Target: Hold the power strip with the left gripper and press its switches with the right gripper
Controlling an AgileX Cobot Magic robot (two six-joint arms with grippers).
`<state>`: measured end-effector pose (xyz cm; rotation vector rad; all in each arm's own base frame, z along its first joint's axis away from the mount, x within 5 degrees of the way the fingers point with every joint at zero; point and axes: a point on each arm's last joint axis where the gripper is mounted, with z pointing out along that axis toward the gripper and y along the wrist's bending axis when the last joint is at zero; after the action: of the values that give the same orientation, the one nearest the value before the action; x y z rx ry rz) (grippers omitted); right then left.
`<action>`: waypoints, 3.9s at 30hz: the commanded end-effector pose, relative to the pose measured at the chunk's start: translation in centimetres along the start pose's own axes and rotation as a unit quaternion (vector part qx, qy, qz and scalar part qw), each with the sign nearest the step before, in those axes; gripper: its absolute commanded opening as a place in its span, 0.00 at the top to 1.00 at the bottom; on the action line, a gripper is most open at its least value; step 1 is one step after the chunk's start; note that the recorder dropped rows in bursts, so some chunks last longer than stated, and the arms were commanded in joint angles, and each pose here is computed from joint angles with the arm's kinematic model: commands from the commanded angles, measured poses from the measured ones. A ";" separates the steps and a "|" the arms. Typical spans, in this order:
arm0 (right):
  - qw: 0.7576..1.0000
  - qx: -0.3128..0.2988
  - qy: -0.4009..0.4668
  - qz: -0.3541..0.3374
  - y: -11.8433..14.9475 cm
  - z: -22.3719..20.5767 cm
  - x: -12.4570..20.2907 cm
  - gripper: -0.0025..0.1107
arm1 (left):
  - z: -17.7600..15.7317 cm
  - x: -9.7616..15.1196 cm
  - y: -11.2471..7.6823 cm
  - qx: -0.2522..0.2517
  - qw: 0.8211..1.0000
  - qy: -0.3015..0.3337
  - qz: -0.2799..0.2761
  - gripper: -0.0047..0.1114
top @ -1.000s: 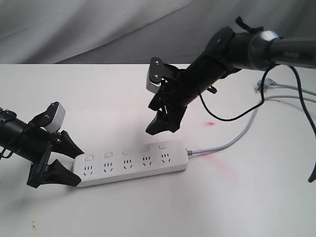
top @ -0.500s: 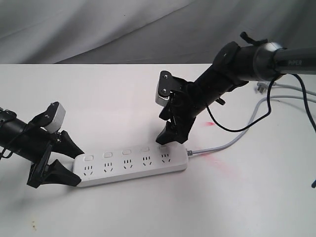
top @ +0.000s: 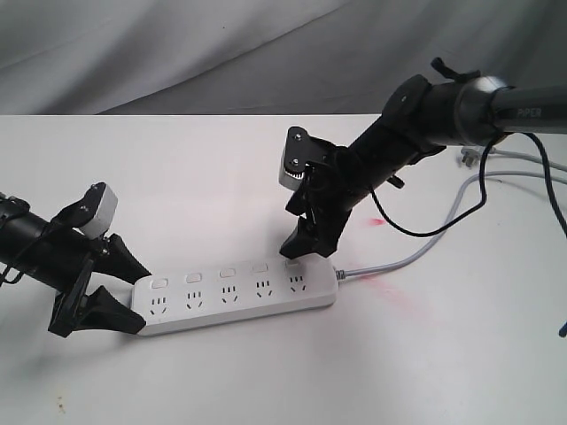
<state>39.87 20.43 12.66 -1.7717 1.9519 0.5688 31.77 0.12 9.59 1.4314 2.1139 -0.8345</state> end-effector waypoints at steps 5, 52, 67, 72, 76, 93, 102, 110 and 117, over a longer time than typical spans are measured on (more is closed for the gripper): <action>1.000 -0.025 0.014 0.007 0.4 1.3 1.1 0.34 | 0.3 0.0 0.1 -0.005 1.000 0.006 -0.002 0.48; 0.996 -0.014 0.092 0.010 -0.1 2.9 3.9 0.34 | 0.3 0.0 0.1 -0.005 1.000 0.006 -0.002 0.48; 0.998 0.057 -0.040 0.001 0.3 -4.8 -2.8 0.34 | 0.3 0.0 0.1 -0.005 1.000 0.006 -0.002 0.48; 0.992 0.103 -0.069 0.010 0.9 -9.0 -5.2 0.34 | 0.3 0.0 0.1 -0.005 1.000 0.006 -0.002 0.48; 0.986 0.128 -0.098 0.044 2.0 -12.4 -7.0 0.34 | 0.3 0.0 0.1 -0.005 1.000 0.006 -0.002 0.48; 0.961 0.168 -0.203 0.088 11.0 -26.4 -12.0 0.69 | 0.3 0.0 0.1 -0.005 1.000 0.006 -0.002 0.48; 0.966 0.024 -0.239 0.093 17.3 -29.7 -13.1 0.78 | 0.3 0.0 0.1 -0.005 1.000 0.006 -0.002 0.48; 0.941 -0.006 -0.301 0.157 20.8 -32.9 -13.9 0.83 | 0.3 0.0 0.1 -0.005 1.000 0.006 -0.002 0.48; 0.903 0.170 -0.337 0.208 21.4 -36.3 -13.1 0.98 | 0.3 0.0 0.1 -0.005 1.000 0.006 -0.002 0.48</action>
<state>17.93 13.46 49.12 -0.9421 1.7774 0.9171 31.83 0.01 9.58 1.4289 2.1143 -0.8294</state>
